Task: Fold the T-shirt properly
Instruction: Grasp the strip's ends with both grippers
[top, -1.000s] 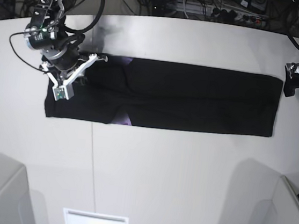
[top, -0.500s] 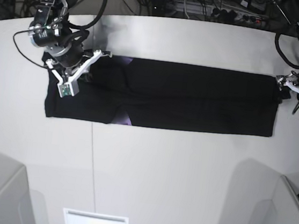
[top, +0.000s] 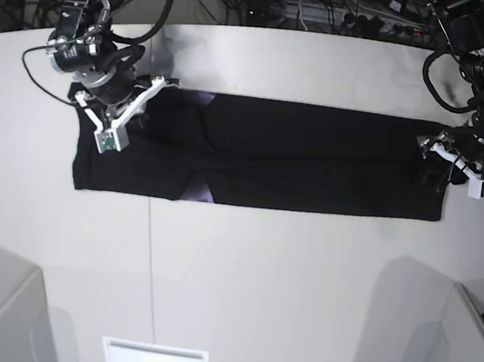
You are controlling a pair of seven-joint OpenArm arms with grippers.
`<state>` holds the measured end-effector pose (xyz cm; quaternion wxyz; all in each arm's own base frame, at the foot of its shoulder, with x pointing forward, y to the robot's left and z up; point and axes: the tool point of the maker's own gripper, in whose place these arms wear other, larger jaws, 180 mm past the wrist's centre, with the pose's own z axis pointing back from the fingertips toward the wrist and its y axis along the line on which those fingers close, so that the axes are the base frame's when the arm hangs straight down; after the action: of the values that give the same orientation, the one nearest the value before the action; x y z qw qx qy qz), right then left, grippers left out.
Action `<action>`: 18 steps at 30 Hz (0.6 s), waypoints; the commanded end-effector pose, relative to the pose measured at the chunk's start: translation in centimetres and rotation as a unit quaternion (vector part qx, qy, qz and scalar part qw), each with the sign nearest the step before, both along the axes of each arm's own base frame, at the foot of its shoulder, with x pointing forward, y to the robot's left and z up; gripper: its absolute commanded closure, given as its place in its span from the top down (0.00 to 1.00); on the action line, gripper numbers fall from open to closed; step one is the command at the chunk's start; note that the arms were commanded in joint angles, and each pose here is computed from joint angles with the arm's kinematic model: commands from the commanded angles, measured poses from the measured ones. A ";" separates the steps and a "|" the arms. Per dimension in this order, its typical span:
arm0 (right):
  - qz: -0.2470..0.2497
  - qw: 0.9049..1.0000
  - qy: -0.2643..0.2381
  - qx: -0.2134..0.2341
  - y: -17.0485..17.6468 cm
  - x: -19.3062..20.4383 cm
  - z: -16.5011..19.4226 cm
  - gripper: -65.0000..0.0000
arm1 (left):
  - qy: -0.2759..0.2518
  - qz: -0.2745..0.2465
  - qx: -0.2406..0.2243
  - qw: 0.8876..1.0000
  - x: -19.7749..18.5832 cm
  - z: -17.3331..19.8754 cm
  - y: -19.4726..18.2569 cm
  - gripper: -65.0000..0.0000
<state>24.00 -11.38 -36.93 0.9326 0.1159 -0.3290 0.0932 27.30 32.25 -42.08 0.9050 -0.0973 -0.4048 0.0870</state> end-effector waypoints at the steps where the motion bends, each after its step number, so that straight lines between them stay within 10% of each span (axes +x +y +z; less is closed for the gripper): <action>1: 0.000 1.000 -0.022 0.001 -0.1 0.7 1.0 0.00 | 0.041 -0.012 0.004 0.999 -1.3 -1.3 -0.1 1.00; 4: 0.000 1.000 -0.022 0.001 -0.1 0.7 1.0 0.00 | 0.042 -0.011 0.003 0.999 -1.3 -1.4 -0.1 0.98; 18: 0.002 1.000 -0.016 0.000 -0.1 0.2 0.6 0.00 | 0.032 -0.006 0.006 0.999 -0.6 -0.8 0.3 0.00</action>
<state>23.69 -11.44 -37.13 0.9337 0.1148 -0.3259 0.0933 27.00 32.06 -42.70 0.9089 -0.1039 -0.3931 0.0926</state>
